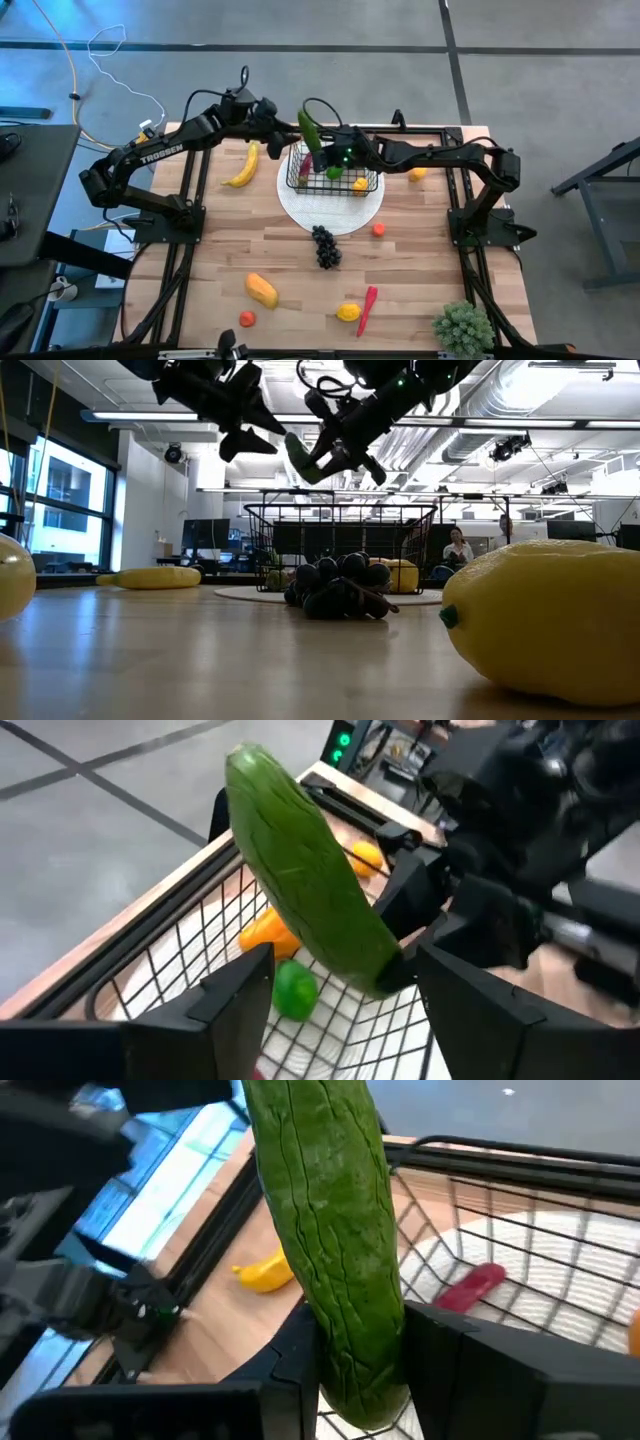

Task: Build produce basket
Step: Put the green cucumber into the wire basket, then put the bottom yellow lemon into the wire basket

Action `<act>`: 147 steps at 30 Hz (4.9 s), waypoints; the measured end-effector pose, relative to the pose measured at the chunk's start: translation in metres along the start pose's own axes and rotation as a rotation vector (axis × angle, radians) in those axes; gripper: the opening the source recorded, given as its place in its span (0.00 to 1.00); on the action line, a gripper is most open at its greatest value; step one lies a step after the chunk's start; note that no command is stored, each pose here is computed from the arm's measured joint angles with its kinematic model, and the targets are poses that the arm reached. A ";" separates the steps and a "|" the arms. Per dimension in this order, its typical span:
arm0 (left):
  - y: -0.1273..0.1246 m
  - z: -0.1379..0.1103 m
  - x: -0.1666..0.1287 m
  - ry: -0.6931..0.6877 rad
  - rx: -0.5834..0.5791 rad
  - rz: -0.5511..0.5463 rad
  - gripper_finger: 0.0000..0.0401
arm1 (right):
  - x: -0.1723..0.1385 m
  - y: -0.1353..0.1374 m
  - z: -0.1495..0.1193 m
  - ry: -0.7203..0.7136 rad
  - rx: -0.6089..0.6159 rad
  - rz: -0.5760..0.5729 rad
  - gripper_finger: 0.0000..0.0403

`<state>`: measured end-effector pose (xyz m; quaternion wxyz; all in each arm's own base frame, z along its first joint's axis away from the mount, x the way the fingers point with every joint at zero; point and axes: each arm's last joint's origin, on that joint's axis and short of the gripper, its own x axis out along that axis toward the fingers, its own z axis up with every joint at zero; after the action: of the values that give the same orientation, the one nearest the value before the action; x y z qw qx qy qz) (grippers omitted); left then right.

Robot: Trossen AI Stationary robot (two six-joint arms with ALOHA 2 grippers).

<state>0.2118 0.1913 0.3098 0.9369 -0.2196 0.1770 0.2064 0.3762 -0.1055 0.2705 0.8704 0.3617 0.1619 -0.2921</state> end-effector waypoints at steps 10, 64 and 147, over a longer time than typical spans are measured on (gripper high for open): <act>-0.001 0.006 0.000 -0.055 -0.145 -0.009 0.66 | -0.001 0.008 0.001 -0.008 -0.084 0.093 0.20; -0.012 -0.001 0.004 -0.013 -0.106 0.125 0.22 | -0.052 -0.039 0.065 -0.008 -0.047 0.050 0.59; -0.028 0.023 -0.025 0.087 0.188 0.373 0.47 | -0.136 -0.033 0.010 0.432 0.094 -0.250 0.59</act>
<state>0.2090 0.1718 0.3491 0.8904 -0.1034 0.2735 0.3489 0.2501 -0.0780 0.3265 0.7549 0.4329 0.3741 -0.3205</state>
